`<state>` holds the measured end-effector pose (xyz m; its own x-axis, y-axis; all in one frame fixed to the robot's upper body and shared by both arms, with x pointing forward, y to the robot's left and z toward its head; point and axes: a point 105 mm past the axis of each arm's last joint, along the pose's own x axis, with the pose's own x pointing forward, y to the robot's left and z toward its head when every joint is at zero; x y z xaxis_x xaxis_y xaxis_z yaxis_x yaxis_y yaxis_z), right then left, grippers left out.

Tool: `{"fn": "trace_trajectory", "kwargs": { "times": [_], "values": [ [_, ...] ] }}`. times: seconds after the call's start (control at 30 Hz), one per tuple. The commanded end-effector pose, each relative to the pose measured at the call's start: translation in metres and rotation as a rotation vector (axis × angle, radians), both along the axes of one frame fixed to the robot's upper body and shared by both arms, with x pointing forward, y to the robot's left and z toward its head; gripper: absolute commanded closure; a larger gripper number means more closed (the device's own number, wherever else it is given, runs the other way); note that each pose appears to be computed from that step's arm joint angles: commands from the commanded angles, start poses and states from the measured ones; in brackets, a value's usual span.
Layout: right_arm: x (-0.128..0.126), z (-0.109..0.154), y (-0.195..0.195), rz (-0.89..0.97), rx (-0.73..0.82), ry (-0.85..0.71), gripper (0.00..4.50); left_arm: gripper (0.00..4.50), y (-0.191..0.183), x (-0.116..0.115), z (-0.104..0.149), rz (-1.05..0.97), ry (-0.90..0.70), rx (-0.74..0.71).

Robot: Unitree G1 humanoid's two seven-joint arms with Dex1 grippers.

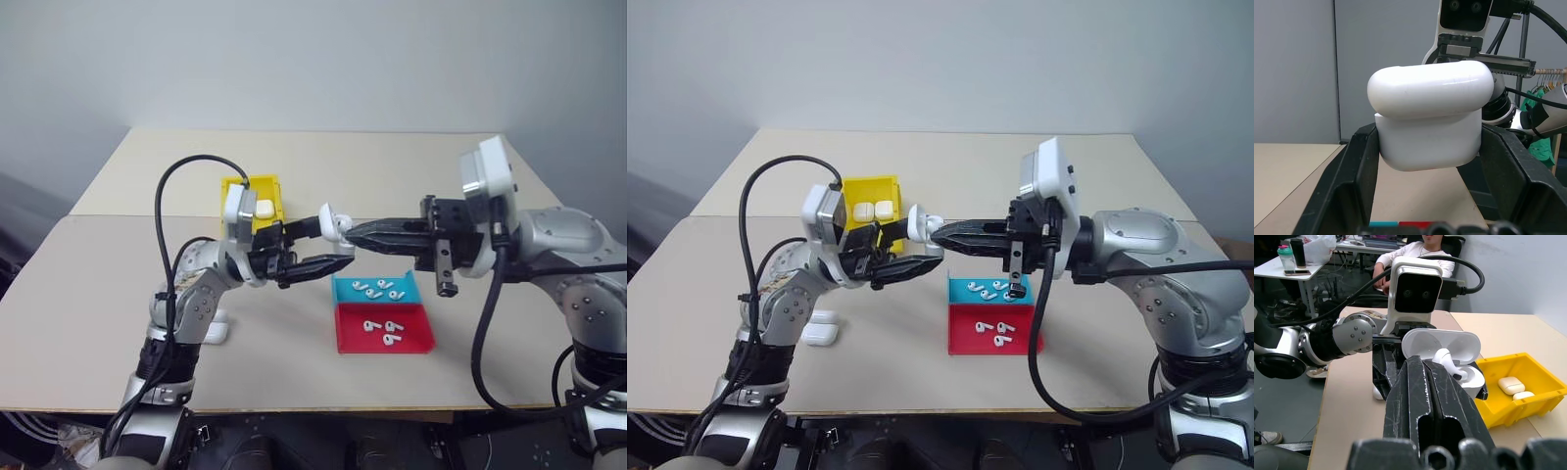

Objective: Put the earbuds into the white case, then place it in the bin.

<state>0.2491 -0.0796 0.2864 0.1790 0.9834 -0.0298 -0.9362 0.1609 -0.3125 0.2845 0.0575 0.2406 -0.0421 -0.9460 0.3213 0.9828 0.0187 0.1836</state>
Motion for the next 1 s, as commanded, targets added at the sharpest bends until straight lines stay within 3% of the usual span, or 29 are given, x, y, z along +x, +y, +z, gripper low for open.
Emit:
{"fn": "trace_trajectory", "kwargs": {
  "times": [0.03, 0.7, 0.83, 0.97, 1.0],
  "values": [
    [-0.002, 0.01, -0.001, -0.005, 0.019, -0.043, 4.42, 1.71, -0.002, -0.009, 0.007, -0.025, -0.055, -0.002],
    [0.002, 0.027, -0.017, -0.069, 0.085, -0.078, 4.42, 1.71, 0.006, -0.009, 0.006, -0.011, -0.05, 0.003],
    [0.015, 0.025, -0.03, -0.113, -0.028, -0.151, 4.42, 1.71, 0.014, -0.008, 0.007, 0.002, -0.05, 0.009],
    [0.035, 0.004, -0.037, -0.108, -0.256, -0.17, 4.42, 1.71, 0.02, -0.01, 0.005, 0.015, -0.062, 0.025],
    [0.041, -0.004, -0.037, -0.097, -0.327, -0.175, 4.24, 1.71, 0.02, -0.012, 0.005, 0.017, -0.065, 0.022]
  ]
}}
